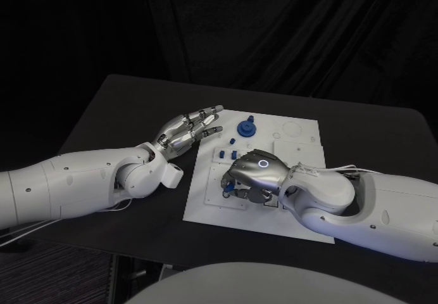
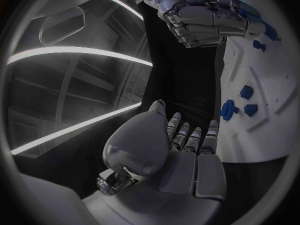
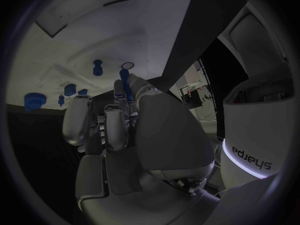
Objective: Assemble the parts on the task board
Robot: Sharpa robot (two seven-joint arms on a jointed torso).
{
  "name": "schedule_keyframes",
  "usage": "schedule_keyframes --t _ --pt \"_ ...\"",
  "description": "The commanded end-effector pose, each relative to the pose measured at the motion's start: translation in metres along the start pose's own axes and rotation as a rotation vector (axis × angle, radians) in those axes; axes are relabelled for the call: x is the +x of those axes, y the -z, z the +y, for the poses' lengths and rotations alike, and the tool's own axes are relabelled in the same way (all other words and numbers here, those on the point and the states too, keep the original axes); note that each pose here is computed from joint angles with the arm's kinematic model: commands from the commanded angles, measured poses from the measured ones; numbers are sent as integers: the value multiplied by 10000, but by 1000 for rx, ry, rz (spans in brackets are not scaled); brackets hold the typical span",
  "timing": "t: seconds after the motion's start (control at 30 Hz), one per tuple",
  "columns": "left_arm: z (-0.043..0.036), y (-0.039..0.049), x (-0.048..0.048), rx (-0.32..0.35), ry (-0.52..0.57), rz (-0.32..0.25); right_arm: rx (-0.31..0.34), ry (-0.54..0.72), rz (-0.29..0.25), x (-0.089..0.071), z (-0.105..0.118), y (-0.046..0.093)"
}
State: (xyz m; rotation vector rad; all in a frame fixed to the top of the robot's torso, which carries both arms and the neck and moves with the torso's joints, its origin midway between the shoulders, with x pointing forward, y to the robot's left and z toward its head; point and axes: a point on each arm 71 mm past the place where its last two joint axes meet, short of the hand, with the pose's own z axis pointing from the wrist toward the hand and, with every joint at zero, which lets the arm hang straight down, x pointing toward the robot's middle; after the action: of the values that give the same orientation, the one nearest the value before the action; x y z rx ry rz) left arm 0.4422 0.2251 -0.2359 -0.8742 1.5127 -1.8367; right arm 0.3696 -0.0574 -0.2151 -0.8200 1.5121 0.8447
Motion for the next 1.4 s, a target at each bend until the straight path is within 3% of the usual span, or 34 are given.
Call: schedule_keyframes --t 0.03,1.4 --pt "-4 -3 19 15 14 10 -4 16 27 32 11 -4" --pt "24 19 -16 2 10 0 12 2 82 188 27 -28"
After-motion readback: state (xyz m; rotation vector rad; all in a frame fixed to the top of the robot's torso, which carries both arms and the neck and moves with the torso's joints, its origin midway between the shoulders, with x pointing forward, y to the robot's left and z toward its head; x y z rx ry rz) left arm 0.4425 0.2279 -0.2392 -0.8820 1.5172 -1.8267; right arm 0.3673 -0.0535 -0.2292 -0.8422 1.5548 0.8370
